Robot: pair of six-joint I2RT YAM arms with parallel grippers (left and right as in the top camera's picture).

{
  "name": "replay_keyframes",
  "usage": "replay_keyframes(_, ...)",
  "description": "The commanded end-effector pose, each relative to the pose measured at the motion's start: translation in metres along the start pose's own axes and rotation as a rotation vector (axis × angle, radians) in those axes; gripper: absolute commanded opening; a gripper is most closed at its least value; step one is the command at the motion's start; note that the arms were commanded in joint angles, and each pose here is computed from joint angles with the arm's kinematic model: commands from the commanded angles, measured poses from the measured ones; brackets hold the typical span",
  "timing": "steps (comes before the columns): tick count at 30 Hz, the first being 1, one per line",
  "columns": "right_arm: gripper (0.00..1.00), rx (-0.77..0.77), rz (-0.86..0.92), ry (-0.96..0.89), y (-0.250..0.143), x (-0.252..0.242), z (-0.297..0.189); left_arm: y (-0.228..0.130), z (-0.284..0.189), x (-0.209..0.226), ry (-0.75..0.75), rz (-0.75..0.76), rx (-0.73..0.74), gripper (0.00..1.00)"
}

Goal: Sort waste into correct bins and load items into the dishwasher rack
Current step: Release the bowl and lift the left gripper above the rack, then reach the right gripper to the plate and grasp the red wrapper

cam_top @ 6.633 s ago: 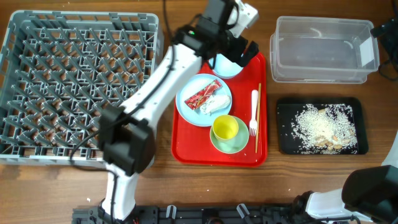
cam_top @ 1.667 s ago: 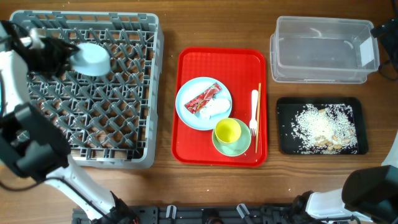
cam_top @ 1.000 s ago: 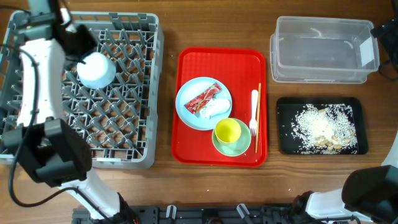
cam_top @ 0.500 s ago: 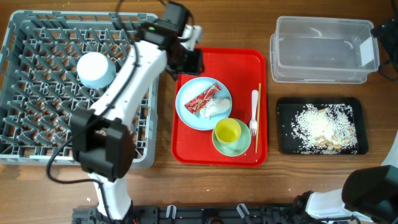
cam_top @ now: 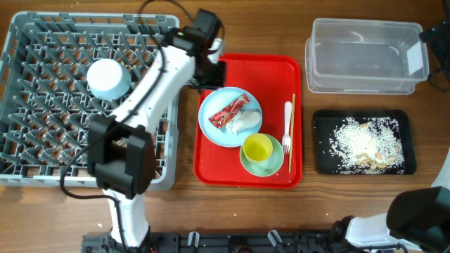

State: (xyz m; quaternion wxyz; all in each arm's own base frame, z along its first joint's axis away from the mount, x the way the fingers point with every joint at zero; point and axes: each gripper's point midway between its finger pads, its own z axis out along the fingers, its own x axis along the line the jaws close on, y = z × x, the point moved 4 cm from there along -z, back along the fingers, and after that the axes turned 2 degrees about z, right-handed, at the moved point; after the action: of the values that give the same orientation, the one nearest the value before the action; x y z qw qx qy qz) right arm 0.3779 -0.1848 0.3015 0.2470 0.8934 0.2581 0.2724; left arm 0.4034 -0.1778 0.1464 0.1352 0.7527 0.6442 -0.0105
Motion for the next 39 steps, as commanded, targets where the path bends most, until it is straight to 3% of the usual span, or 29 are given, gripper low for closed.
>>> replay_keyframes(1,1.00,-0.021,0.006,0.009,0.004,0.003,-0.008,0.010,-0.054,0.061,0.066,-0.198,-0.119,0.27)
replay_keyframes(2,1.00,-0.022,0.006,0.009,0.004,0.003,-0.008,0.012,-0.077,0.086,0.072,-0.258,-0.170,0.49)
replay_keyframes(4,1.00,-0.022,0.006,0.009,0.004,0.003,-0.008,0.010,-0.111,0.124,0.088,-0.365,-0.251,0.79)
replay_keyframes(5,1.00,-0.022,0.006,0.009,0.004,0.003,-0.008,0.008,-0.122,0.137,0.093,-0.413,-0.278,0.79)
replay_keyframes(6,1.00,-0.022,0.006,0.009,0.004,0.003,-0.008,0.005,-0.134,0.155,0.099,-0.478,-0.307,0.94)
replay_keyframes(7,1.00,-0.022,0.006,0.009,0.004,0.003,-0.008,0.001,-0.143,0.170,0.106,-0.542,-0.327,1.00)
replay_keyframes(12,1.00,-0.022,0.041,0.025,0.004,0.005,-0.008,-0.023,-0.155,0.224,0.120,-0.741,-0.314,1.00)
replay_keyframes(16,1.00,0.096,0.427,0.118,-0.009,0.019,-0.009,-0.035,-0.160,0.244,0.136,-0.801,-0.308,1.00)
replay_keyframes(18,1.00,0.205,0.483,0.194,-0.020,0.031,-0.013,-0.037,-0.162,0.251,0.141,-0.818,-0.313,1.00)
replay_keyframes(20,0.95,0.296,0.251,0.474,-0.028,0.074,-0.026,-0.040,-0.165,0.260,0.139,-0.890,-0.330,1.00)
replay_keyframes(22,0.92,0.306,-0.106,0.691,-0.058,0.126,-0.042,-0.042,-0.167,0.267,0.135,-0.964,-0.344,1.00)
replay_keyframes(25,0.96,0.327,-0.327,0.673,-0.112,0.163,-0.041,-0.042,-0.167,0.267,0.135,-0.964,-0.344,1.00)
replay_keyframes(31,0.99,0.433,-0.835,0.593,-0.282,0.235,-0.038,-0.046,-0.165,0.265,0.136,-0.970,-0.321,1.00)
replay_keyframes(34,0.96,0.517,-0.926,0.541,-0.338,0.246,-0.043,-0.048,-0.165,0.265,0.136,-0.972,-0.313,1.00)
replay_keyframes(39,0.90,0.671,-0.800,0.427,-0.409,0.242,-0.044,-0.052,-0.164,0.263,0.137,-0.977,-0.289,1.00)
